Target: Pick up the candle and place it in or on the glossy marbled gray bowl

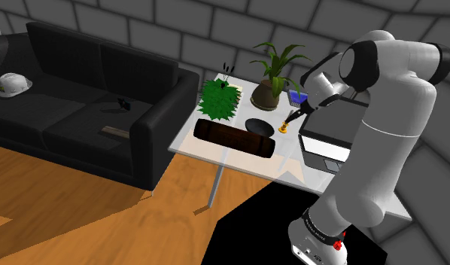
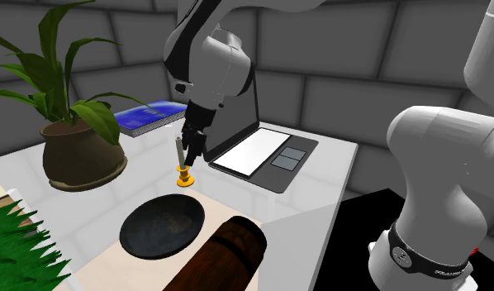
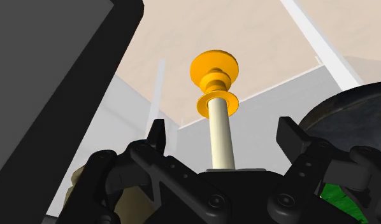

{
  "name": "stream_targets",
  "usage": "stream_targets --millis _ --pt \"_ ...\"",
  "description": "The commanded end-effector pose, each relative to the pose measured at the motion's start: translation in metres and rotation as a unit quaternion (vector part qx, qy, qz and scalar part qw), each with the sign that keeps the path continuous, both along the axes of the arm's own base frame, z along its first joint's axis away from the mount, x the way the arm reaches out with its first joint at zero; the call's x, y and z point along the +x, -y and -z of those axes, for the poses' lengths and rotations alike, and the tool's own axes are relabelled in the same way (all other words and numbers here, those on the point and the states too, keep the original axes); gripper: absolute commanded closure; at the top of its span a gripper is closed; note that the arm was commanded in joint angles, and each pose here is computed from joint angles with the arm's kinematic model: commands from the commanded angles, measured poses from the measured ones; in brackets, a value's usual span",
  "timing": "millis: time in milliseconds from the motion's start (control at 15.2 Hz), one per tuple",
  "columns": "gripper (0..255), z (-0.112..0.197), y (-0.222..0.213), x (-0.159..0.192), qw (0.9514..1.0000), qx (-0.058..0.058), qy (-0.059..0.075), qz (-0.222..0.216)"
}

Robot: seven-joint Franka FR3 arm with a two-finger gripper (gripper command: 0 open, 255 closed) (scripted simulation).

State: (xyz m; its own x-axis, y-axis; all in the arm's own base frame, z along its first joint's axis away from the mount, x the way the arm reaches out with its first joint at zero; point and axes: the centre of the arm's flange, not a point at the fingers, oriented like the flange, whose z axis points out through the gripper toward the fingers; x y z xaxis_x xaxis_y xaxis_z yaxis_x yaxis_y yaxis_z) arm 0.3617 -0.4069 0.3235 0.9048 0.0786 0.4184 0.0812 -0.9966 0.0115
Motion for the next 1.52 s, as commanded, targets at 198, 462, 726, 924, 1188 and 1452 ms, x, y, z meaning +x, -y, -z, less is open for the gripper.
stream_targets --millis 198,462,726,924,1188,1452 --pt "0 0.007 -0.001 0.003 1.0000 0.001 0.000 0.001" --pt "0 0.007 -0.001 0.003 1.0000 0.001 0.000 0.001" --pt "255 0.007 -0.001 0.003 1.0000 0.001 0.000 0.001" --pt "255 0.007 -0.001 0.003 1.0000 0.001 0.000 0.001" --pt "255 0.002 -0.001 0.003 1.0000 0.001 0.000 0.001" --pt "255 -0.019 -0.001 0.003 1.0000 0.001 0.000 0.001"
